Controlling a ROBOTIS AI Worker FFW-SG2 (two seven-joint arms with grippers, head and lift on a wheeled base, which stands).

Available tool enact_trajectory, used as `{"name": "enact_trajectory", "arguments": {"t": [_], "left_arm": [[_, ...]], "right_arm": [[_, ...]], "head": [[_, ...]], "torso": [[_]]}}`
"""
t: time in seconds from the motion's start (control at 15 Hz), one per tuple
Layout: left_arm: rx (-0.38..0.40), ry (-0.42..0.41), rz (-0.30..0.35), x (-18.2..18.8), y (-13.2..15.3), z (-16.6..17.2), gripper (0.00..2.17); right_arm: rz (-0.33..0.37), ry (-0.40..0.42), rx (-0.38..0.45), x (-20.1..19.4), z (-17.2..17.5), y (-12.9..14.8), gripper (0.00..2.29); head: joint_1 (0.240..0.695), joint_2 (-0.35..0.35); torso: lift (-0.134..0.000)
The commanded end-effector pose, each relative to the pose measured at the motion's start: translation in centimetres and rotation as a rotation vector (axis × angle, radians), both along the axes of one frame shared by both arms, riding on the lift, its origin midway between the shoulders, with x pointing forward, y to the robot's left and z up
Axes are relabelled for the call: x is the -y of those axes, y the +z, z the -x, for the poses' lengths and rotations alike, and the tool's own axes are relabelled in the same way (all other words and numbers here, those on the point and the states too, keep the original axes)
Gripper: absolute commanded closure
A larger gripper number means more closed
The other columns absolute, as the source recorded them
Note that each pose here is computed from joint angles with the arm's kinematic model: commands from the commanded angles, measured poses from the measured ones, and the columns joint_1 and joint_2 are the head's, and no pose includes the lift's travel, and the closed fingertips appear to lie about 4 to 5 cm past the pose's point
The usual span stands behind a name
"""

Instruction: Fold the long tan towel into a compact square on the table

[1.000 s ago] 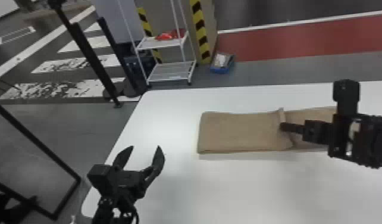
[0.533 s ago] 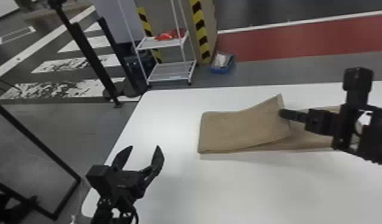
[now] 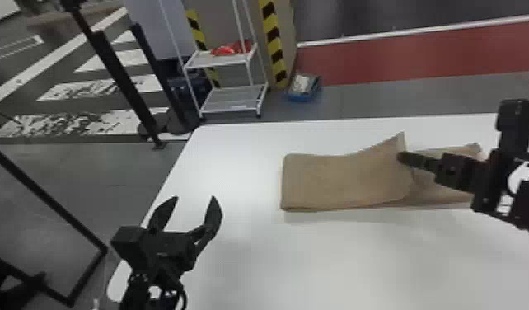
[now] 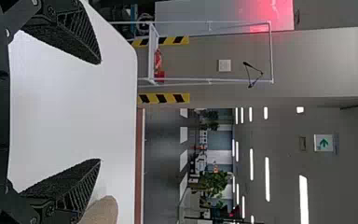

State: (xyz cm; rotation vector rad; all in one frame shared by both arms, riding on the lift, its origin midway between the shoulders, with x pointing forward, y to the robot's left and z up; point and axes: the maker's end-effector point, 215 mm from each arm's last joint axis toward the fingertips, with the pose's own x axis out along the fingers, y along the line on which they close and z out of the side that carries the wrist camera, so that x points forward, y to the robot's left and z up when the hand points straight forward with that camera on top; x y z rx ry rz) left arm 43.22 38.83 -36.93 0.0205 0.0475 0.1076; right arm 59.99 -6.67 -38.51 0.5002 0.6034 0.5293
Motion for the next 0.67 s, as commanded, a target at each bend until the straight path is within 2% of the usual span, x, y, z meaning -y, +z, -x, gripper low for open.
{"name": "enact_trajectory", "arguments": {"t": [0.0,0.13,0.27,0.4,0.6], "left_arm": [[0.001,0.0,-0.003,-0.1,0.0,0.1,0.15],[0.0,-0.001,-0.009,-0.3,0.1,0.1,0.15],[-0.001,-0.001,-0.007,-0.3,0.0,0.1,0.15],[-0.003,-0.005,-0.004,-0.1,-0.1,0.0,0.15],[-0.003,-0.007,-0.002,0.0,-0.2,-0.1,0.15]], "right_arm": [[-0.029,-0.005,0.011,0.2,0.2,0.5,1.66],[-0.072,-0.027,0.057,1.4,0.1,3.6,1.66],[-0.079,-0.049,0.06,3.5,-0.2,4.6,1.66],[-0.053,-0.058,0.04,4.9,-0.3,3.8,1.66],[-0.032,-0.084,-0.019,6.6,-0.6,0.0,1.66]], "head": [[0.695,0.333],[0.695,0.33],[0.695,0.325],[0.695,0.306],[0.695,0.284]], "torso": [[-0.123],[-0.123],[-0.123],[-0.123],[-0.123]]}}
